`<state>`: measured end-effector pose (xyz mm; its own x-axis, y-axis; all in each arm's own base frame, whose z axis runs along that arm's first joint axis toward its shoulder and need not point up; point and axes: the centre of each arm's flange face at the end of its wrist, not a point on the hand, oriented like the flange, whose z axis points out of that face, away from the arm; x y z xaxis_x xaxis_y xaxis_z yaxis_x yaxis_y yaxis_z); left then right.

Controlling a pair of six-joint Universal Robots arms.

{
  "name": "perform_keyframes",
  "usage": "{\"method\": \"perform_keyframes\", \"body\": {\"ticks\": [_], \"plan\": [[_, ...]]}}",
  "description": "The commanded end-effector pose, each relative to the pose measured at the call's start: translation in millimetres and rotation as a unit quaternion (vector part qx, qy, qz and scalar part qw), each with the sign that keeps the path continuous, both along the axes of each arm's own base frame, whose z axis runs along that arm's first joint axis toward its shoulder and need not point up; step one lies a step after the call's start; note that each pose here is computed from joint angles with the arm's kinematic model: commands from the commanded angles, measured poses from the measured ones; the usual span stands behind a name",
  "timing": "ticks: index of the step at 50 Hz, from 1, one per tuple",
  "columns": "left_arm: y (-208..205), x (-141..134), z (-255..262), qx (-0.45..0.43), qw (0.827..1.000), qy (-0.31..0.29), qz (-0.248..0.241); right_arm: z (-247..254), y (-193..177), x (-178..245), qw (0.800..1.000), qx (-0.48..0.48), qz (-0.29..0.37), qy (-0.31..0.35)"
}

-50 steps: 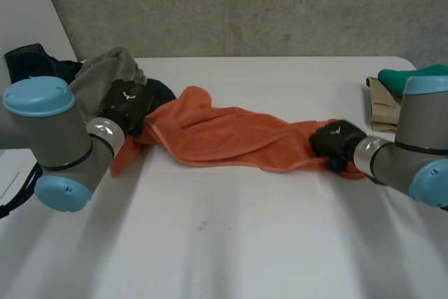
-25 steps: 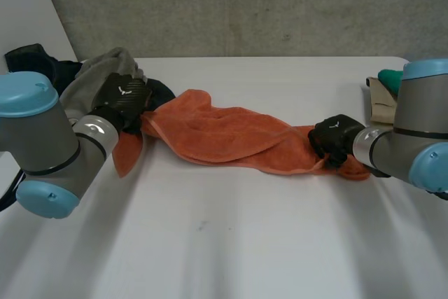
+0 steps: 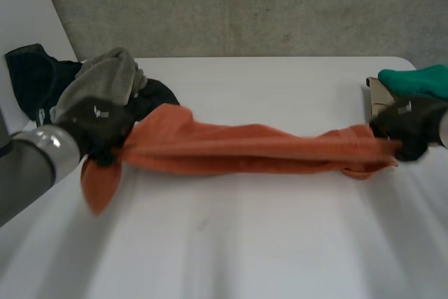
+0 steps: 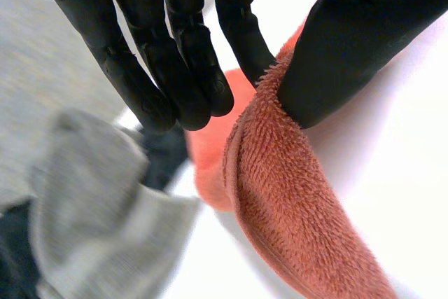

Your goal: Fold the laundry.

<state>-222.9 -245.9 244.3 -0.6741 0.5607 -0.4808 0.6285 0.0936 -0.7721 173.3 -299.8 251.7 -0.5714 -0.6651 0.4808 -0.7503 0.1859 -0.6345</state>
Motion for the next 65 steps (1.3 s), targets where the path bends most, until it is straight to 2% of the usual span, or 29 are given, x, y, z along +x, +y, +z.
{"method": "perform_keyframes", "body": {"ticks": [1,5,9,13,17,18,21,22,25,26,30,32,37,41,42,44,45,48,49,53,57,65], "plan": [[30.8,6.8,-16.6,0.115,0.989,-0.063,-0.064,-14.4,40.7,-13.6,0.981,0.143,0.069,0.108],[8.2,2.4,-45.6,0.116,0.986,-0.095,-0.072,-36.5,32.2,-5.9,0.98,0.15,0.068,0.114],[-23.9,-3.5,-61.3,0.091,0.986,-0.13,-0.057,-51.9,14.9,4.8,0.983,0.125,0.066,0.119],[-56.3,-24.9,-42.3,0.022,0.99,-0.129,-0.046,-45.9,-14.4,20.9,0.992,0.051,0.044,0.107],[-83.2,-46.8,15.9,-0.095,0.991,-0.09,-0.03,-6.2,-57.3,37.8,0.995,-0.085,-0.009,0.043],[-92.4,-53.0,46.1,-0.154,0.986,-0.064,-0.021,19.4,-74.8,42.4,0.987,-0.154,-0.035,-0.002],[-101.2,-59.3,94.6,-0.247,0.969,-0.017,-0.003,61.1,-97.5,44.6,0.96,-0.26,-0.071,-0.077],[-105.0,-59.5,126.3,-0.308,0.951,0.019,0.013,84.6,-107.7,43.2,0.936,-0.318,-0.088,-0.124],[-106.0,-55.2,163.6,-0.377,0.923,0.069,0.035,115.8,-118.7,37.4,0.893,-0.397,-0.106,-0.184],[-104.8,-50.9,184.2,-0.415,0.903,0.104,0.046,132.3,-122.0,34.6,0.865,-0.44,-0.111,-0.214],[-102.7,-45.0,206.1,-0.462,0.87,0.163,0.053,154.0,-122.0,33.1,0.821,-0.509,-0.101,-0.237],[-104.7,-43.3,200.8,-0.456,0.872,0.167,0.053,152.3,-120.9,33.7,0.821,-0.511,-0.096,-0.235],[-111.7,-41.5,163.1,-0.406,0.901,0.145,0.052,135.1,-119.7,38.2,0.839,-0.487,-0.078,-0.231],[-115.2,-39.4,109.2,-0.334,0.934,0.117,0.055,104.2,-117.3,41.6,0.87,-0.436,-0.073,-0.219],[-114.8,-39.4,99.1,-0.32,0.939,0.111,0.055,88.6,-115.0,42.9,0.885,-0.408,-0.071,-0.212],[-112.2,-39.2,77.6,-0.291,0.95,0.098,0.054,69.8,-110.9,45.2,0.902,-0.374,-0.067,-0.206],[-108.5,-39.1,54.5,-0.26,0.96,0.086,0.051,49.1,-105.0,47.6,0.919,-0.336,-0.06,-0.199],[-100.5,-38.6,17.3,-0.209,0.975,0.066,0.041,14.2,-94.4,49.8,0.943,-0.273,-0.046,-0.184],[-93.3,-38.4,-8.3,-0.174,0.983,0.052,0.031,-9.8,-87.1,48.9,0.957,-0.231,-0.039,-0.171],[-80.2,-37.2,-63.9,-0.11,0.994,0.016,0.006,-65.6,-69.9,37.2,0.981,-0.139,-0.038,-0.128],[-81.5,-32.3,-98.9,-0.088,0.996,-0.017,-0.001,-97.8,-57.3,24.4,0.992,-0.086,-0.042,-0.086],[-98.9,-15.3,-125.3,-0.065,0.997,-0.043,0.013,-104.0,-60.4,4.5,0.991,-0.069,-0.082,-0.08]]}}
